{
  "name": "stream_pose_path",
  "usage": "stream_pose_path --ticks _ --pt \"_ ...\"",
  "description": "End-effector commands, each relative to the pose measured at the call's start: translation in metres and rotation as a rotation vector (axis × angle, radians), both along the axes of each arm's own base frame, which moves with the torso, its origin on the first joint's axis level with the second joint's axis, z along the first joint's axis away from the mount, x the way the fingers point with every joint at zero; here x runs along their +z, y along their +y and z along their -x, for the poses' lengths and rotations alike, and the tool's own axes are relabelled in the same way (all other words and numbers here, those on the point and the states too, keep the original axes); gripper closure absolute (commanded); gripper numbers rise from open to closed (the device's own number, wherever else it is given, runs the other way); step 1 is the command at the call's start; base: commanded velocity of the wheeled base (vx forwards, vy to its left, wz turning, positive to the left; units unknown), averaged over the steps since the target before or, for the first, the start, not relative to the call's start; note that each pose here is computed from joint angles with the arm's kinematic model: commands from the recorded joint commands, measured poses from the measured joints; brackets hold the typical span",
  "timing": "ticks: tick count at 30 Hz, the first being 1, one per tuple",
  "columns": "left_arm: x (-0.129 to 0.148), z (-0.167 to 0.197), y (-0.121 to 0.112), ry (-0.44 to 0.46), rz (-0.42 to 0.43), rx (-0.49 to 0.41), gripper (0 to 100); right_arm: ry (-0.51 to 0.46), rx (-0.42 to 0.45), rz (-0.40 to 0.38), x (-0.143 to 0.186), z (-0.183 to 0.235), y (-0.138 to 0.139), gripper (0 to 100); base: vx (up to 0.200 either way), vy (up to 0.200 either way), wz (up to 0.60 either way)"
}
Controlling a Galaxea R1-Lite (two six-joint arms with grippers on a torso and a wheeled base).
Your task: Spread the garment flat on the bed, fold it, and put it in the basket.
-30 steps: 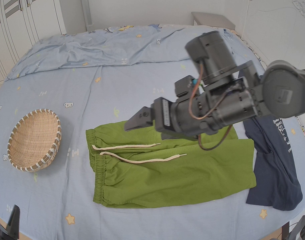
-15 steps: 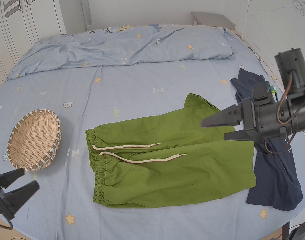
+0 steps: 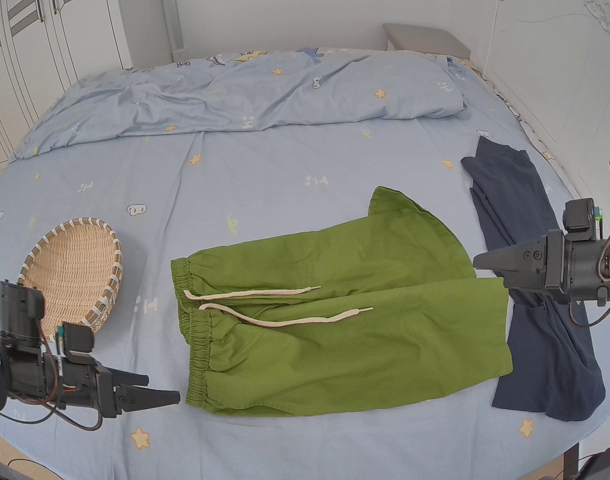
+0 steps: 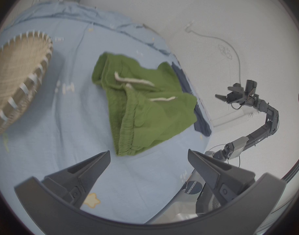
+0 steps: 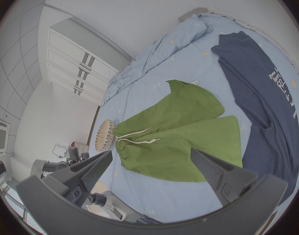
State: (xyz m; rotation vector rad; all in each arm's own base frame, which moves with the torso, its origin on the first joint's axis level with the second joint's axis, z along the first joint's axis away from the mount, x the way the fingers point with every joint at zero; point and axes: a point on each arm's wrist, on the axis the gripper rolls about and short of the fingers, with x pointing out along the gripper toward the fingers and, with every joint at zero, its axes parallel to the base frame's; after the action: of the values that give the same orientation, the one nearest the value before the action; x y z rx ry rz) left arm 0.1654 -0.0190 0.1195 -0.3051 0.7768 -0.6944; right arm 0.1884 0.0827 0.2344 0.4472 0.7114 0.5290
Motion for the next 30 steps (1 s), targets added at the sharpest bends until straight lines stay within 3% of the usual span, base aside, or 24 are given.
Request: stream_pose_path --ticks 1,14,25,30 --pt "-0.064 -0.040 0.015 0.204 0.010 -0.040 0 -0.051 -0.051 0.018 -0.011 0.012 -0.022 0 0.000 0.000 0.00" --pt "-0.075 -0.060 -0.011 0.193 0.067 -0.077 0 -0.043 -0.051 0.021 -0.013 0.011 -0.021 0 0.000 0.000 0.00" --pt "-0.087 -0.065 -0.017 0.236 0.083 -0.078 0 -0.043 -0.056 0.021 -0.014 0.011 -0.022 0 0.000 0.000 0.00" --pt "-0.087 -0.068 -0.018 0.211 0.084 -0.080 0 -0.054 -0.059 0.016 -0.013 0.011 -0.022 0 0.000 0.000 0.00"
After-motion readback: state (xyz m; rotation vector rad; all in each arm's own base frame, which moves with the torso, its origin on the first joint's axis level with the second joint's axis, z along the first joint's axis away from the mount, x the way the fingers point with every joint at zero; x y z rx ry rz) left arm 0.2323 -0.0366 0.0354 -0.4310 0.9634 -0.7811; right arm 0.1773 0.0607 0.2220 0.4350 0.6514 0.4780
